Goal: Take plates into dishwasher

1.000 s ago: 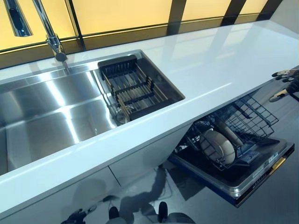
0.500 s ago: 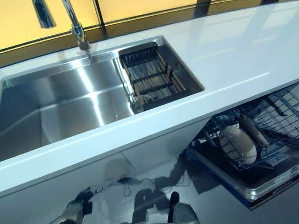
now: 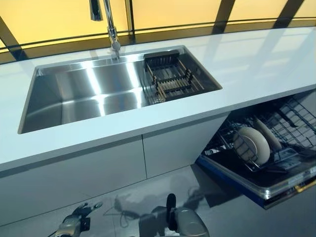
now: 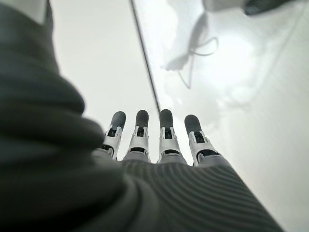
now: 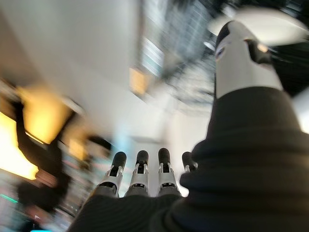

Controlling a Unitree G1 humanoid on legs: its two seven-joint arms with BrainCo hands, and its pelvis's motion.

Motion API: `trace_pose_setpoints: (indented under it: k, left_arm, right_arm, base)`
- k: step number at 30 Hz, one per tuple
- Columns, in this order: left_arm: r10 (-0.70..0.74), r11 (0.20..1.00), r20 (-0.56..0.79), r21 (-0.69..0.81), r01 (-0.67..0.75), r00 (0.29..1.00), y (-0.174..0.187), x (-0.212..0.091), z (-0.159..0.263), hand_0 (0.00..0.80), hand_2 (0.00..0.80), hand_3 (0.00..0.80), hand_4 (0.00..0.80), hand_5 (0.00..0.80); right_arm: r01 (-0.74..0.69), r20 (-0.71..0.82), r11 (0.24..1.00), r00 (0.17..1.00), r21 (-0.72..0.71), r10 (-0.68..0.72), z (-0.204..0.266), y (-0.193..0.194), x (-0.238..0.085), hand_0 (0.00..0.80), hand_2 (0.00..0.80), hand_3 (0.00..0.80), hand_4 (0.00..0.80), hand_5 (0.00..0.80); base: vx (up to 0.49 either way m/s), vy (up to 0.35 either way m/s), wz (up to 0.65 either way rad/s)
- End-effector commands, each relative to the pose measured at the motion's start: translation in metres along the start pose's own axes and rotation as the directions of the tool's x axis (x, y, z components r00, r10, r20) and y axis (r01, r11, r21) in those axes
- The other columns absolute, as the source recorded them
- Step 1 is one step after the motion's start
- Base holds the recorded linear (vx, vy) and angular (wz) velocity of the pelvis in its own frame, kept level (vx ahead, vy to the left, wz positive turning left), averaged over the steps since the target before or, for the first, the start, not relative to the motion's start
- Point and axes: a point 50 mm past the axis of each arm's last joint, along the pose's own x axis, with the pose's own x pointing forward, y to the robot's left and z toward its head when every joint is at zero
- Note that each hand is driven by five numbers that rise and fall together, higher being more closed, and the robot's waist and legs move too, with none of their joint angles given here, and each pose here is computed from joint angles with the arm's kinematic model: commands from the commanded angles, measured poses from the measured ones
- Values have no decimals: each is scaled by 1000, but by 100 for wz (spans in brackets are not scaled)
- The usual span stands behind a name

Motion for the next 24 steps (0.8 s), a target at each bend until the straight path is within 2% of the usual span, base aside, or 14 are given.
trace_pose_setpoints:
  k: [1, 4, 6, 8, 12, 16, 18, 24]
  left_arm:
    - [32, 998, -18, 45, -32, 999, 20, -2, -2, 0, 0, 0, 0, 0]
    - [54, 998, -62, 25, -52, 997, 30, -5, -16, 0, 0, 0, 0, 0]
    - [74, 997, -82, 25, -73, 994, 36, -7, -20, 0, 0, 0, 0, 0]
    - [89, 996, -66, 18, -88, 994, 37, -6, -14, 0, 0, 0, 0, 0]
    - [98, 995, 11, 13, -98, 995, 38, -3, 15, 0, 0, 0, 0, 0]
    - [92, 996, 105, -28, -89, 990, 32, -1, 49, 0, 0, 0, 0, 0]
    - [45, 999, 138, -21, -43, 989, 18, 1, 59, 0, 0, 0, 0, 0]
    - [-15, 999, 124, 33, 11, 992, -10, 5, 55, 0, 0, 0, 0, 0]
  right_arm:
    - [79, -81, 995, 994, 54, -74, -30, 26, 13, 0, 0, 0, 0, 0]
    - [62, -170, 996, 984, 60, -51, -52, 54, 22, 0, 0, 0, 0, 0]
    - [20, -194, 992, 981, 128, 6, -56, 88, 31, 0, 0, 0, 0, 0]
    - [-18, -176, 988, 983, 156, 46, -47, 114, 37, 0, 0, 0, 0, 0]
    - [-103, -63, 942, 990, 320, 129, -15, 158, 44, 0, 0, 0, 0, 0]
    - [-152, -44, 876, 980, 458, 193, -5, 200, 43, 0, 0, 0, 0, 0]
    - [-202, -28, 815, 966, 543, 258, -7, 222, 40, 0, 0, 0, 0, 0]
    - [-205, -43, 724, 950, 658, 308, 5, 236, 38, 0, 0, 0, 0, 0]
  base:
    - [-333, -218, -41]
    - [-286, -205, -58]
    - [-291, -293, -101]
    - [-219, -339, -101]
    - [-174, -487, -62]
    - [-133, -405, 2]
    - [-132, -256, 23]
    - [-108, -194, 21]
